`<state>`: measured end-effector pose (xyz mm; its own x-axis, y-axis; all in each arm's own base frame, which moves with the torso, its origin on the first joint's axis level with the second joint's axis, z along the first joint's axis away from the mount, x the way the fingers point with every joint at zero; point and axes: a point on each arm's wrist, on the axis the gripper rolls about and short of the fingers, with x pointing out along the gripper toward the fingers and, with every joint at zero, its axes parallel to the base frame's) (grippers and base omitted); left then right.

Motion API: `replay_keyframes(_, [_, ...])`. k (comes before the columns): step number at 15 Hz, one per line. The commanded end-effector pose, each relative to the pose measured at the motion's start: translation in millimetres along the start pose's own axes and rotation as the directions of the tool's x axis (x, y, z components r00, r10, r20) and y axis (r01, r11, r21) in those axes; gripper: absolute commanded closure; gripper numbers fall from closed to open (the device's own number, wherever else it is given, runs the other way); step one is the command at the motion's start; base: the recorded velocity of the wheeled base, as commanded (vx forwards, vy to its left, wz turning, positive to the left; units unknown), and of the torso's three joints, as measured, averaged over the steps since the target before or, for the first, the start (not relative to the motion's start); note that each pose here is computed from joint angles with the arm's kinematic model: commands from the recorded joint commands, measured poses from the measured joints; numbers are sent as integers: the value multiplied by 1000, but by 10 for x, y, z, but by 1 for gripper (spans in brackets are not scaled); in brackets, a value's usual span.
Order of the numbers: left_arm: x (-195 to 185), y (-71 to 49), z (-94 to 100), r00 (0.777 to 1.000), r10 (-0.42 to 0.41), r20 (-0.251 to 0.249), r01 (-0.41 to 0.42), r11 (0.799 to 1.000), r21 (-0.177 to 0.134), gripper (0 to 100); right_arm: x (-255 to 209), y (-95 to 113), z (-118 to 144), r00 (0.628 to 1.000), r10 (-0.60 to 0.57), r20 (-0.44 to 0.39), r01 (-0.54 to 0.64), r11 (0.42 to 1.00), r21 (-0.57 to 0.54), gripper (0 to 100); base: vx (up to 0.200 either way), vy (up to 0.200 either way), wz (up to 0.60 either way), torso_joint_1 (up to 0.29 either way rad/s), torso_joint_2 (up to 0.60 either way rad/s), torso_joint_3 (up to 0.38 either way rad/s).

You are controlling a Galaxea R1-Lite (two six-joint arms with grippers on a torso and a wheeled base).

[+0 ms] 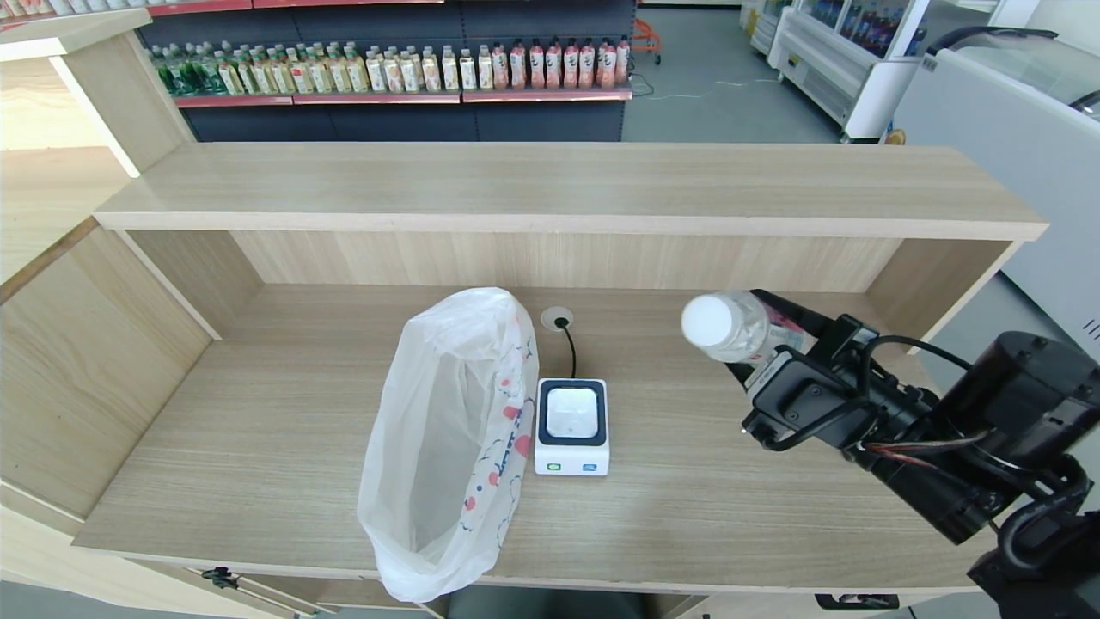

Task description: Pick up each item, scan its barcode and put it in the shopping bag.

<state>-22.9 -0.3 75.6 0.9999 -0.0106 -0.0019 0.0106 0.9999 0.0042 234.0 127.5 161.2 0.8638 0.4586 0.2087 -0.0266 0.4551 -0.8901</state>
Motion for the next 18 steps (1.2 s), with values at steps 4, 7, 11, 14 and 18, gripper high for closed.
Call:
replay_keyframes(4, [0, 0, 0, 1000, 1, 0, -1, 1000, 0, 0, 24, -15, 13, 1000, -9, 10, 9, 1000, -1, 100, 0, 200, 0, 10, 4, 0])
replay_keyframes(7, [0, 0, 0, 1000, 0, 0, 0, 1000, 0, 0, 38, -4, 14, 1000, -5, 15, 5, 1000, 2, 100, 0, 200, 0, -7, -2, 6])
replay_keyframes(11, [0, 0, 0, 1000, 1, 0, -1, 1000, -1, 0, 52, 29, -14, 1000, 6, 7, -6, 1000, 4, 100, 0, 200, 0, 1, 2, 1])
replay_keyframes(14, [0, 0, 0, 1000, 1, 0, -1, 1000, 0, 0, 74, 69, -63, 1000, 28, 9, -28, 1000, 4, 100, 0, 133, 0, 0, 2, 2])
replay_keyframes(18, [0, 0, 0, 1000, 0, 0, 0, 1000, 0, 0, 34, 55, -194, 999, 37, -26, -37, 999, -3, 100, 0, 0, 0, 0, 0, 0])
